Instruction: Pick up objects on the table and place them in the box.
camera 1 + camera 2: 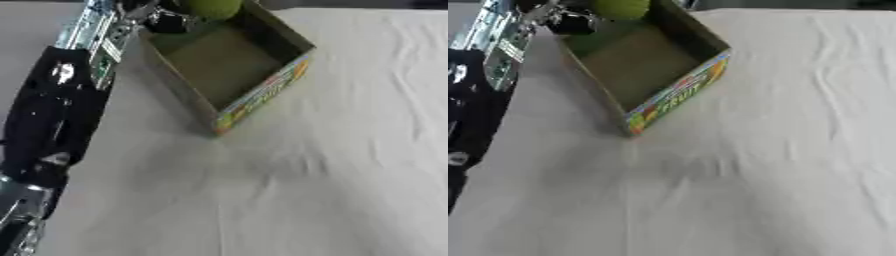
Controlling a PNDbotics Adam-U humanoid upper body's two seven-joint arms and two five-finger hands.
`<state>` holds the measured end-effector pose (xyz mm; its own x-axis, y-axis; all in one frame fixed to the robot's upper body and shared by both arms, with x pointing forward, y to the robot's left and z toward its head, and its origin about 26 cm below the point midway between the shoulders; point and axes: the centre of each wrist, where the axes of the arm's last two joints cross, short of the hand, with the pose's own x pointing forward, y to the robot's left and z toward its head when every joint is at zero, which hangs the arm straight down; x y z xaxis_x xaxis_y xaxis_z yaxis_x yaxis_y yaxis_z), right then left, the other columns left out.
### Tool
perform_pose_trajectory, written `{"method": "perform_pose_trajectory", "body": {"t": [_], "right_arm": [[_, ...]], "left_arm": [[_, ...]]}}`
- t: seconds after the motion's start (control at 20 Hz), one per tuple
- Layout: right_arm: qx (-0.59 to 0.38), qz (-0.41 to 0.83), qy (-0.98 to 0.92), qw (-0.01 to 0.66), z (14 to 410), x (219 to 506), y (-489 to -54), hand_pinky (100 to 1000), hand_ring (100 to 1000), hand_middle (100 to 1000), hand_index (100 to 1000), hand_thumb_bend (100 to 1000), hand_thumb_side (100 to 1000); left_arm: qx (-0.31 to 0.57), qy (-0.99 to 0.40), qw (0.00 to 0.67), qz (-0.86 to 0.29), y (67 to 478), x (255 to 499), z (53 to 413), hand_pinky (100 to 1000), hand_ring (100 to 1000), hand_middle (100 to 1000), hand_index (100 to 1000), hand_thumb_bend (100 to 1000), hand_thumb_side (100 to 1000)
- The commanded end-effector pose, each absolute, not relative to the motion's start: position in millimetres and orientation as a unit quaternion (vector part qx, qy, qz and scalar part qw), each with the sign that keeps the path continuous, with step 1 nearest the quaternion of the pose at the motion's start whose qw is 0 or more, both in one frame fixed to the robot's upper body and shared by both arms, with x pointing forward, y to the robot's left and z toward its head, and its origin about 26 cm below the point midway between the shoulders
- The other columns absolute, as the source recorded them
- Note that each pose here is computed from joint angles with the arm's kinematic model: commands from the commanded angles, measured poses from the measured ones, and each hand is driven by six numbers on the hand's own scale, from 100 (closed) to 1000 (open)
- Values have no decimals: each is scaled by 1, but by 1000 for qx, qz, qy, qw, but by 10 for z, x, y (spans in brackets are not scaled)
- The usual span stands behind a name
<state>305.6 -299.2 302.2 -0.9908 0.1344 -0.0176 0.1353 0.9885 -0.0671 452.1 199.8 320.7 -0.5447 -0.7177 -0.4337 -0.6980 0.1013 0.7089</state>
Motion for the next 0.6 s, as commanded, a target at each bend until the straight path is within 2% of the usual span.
{"method": "perform_pose_trajectory", "body": {"t": [0.05, 0.25, 0.45, 0.5, 0.6], "right_arm": [[66, -30, 997, 19, 3118, 3009, -2983, 868, 724, 683, 793, 100, 458], [63, -26, 997, 20, 3118, 3019, -2948, 868, 724, 683, 793, 100, 468], [52, -29, 998, 18, 3121, 3032, -2892, 868, 724, 683, 792, 100, 478], [50, -29, 998, 18, 3120, 3033, -2889, 870, 724, 682, 792, 100, 492], [48, -28, 998, 15, 3113, 3034, -2885, 872, 725, 682, 792, 100, 503]], "left_arm": [[476, -748, -2, -462, 1975, 4529, 3303, 458, 447, 420, 570, 290, 100], [477, -750, 9, -459, 1970, 4593, 3199, 468, 451, 426, 575, 270, 100], [486, -739, 9, -467, 1995, 4659, 3108, 477, 456, 434, 583, 319, 100], [490, -732, 11, -473, 2014, 4676, 3080, 482, 457, 438, 588, 369, 100], [502, -709, 15, -494, 2041, 4707, 3023, 491, 462, 445, 599, 415, 100]]}}
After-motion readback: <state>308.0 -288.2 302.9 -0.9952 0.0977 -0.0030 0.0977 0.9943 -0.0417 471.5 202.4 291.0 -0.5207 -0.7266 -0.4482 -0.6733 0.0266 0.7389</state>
